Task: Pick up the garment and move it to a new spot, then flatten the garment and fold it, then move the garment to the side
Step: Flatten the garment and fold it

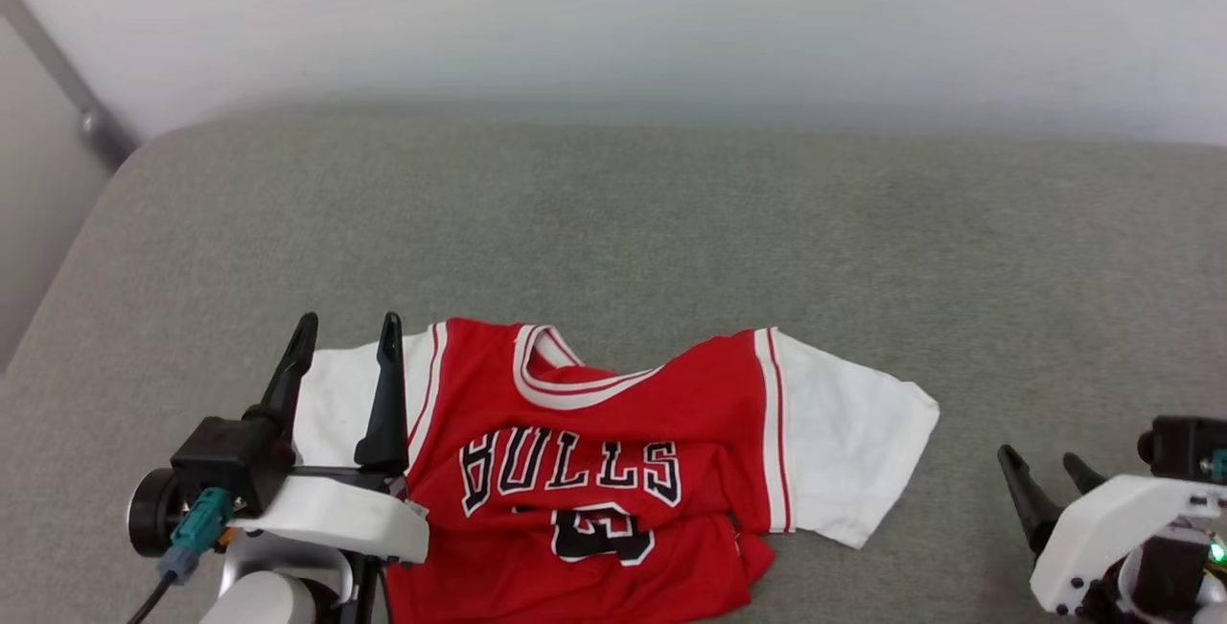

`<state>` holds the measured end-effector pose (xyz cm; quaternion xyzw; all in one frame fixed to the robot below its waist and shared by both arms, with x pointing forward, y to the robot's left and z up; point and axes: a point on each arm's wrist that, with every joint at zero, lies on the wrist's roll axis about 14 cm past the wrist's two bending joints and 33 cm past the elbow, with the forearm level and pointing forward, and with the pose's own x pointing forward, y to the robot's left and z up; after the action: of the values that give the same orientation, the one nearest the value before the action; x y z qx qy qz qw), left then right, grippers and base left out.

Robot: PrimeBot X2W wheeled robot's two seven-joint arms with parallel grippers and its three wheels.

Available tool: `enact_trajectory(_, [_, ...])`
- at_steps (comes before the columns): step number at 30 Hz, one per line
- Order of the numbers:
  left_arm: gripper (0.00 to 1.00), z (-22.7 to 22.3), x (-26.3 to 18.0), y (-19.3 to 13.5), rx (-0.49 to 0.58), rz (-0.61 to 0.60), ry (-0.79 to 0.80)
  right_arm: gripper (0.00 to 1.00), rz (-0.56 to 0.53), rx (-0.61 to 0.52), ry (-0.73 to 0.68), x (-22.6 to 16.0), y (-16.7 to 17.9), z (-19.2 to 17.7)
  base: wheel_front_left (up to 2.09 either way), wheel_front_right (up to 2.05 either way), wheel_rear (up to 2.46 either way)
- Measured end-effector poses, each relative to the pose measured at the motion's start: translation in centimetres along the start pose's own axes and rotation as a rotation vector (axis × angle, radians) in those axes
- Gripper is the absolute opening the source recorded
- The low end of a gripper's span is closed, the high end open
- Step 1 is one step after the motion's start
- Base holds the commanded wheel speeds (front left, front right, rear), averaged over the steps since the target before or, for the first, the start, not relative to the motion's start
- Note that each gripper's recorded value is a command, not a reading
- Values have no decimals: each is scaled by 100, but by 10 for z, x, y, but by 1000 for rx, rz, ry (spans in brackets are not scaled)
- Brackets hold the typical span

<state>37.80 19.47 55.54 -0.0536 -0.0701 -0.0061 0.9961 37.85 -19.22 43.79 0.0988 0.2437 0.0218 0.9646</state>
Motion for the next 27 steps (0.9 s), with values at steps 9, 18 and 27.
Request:
enact_trajectory(9, [100,-14,7,8,-17,32,19,100,98,-59,372,55,21,-28,0,0,0])
enact_trajectory(18, [100,-33,8,24,-17,80,61,100,179,-142,558,90,50,-48,0,0,0])
enact_trajectory(27, [100,-48,1,39,-5,106,104,0,194,-136,566,82,50,-45,0,0,0])
